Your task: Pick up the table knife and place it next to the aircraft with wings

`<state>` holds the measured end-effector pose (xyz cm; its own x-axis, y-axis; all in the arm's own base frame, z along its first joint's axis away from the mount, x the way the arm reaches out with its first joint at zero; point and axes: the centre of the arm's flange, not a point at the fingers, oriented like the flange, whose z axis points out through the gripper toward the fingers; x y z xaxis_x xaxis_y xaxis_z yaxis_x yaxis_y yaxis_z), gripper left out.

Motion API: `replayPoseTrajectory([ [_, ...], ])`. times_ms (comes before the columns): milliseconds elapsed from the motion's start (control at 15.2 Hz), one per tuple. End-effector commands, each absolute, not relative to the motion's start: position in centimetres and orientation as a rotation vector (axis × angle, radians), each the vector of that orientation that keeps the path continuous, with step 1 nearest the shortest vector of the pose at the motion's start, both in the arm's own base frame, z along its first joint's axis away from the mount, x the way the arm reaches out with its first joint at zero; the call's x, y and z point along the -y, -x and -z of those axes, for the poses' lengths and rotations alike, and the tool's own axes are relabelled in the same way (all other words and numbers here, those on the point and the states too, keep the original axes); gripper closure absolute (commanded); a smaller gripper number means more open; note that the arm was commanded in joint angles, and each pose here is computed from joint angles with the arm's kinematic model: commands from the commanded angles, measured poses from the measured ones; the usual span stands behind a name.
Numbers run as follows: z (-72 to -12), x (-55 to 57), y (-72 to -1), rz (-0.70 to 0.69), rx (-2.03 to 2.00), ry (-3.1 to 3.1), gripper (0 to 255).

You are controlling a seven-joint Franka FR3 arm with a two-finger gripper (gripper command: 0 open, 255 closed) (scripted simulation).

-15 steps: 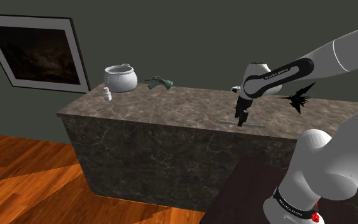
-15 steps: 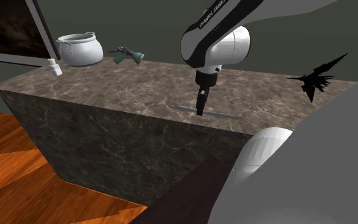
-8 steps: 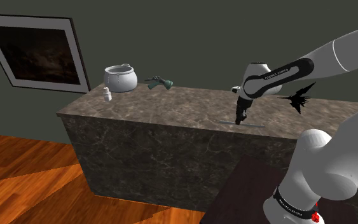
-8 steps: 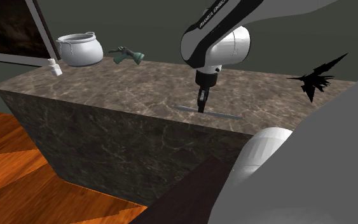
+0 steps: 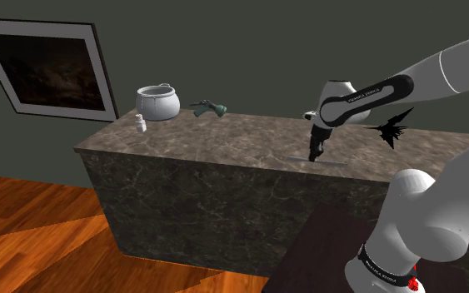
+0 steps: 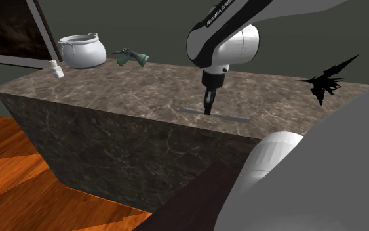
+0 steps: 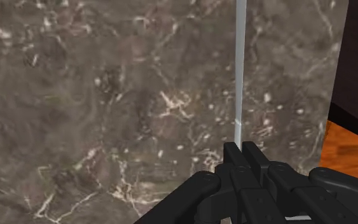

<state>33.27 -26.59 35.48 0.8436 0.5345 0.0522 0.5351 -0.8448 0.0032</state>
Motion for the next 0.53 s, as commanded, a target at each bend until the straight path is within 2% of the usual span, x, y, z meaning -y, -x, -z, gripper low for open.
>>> replayPoseTrajectory([
  [0, -36.4, 26.5, -33.3, 0.080, 0.872, 3.005, 255],
  [462, -40.1, 26.5, -33.3, 0.080, 0.872, 3.005, 255],
])
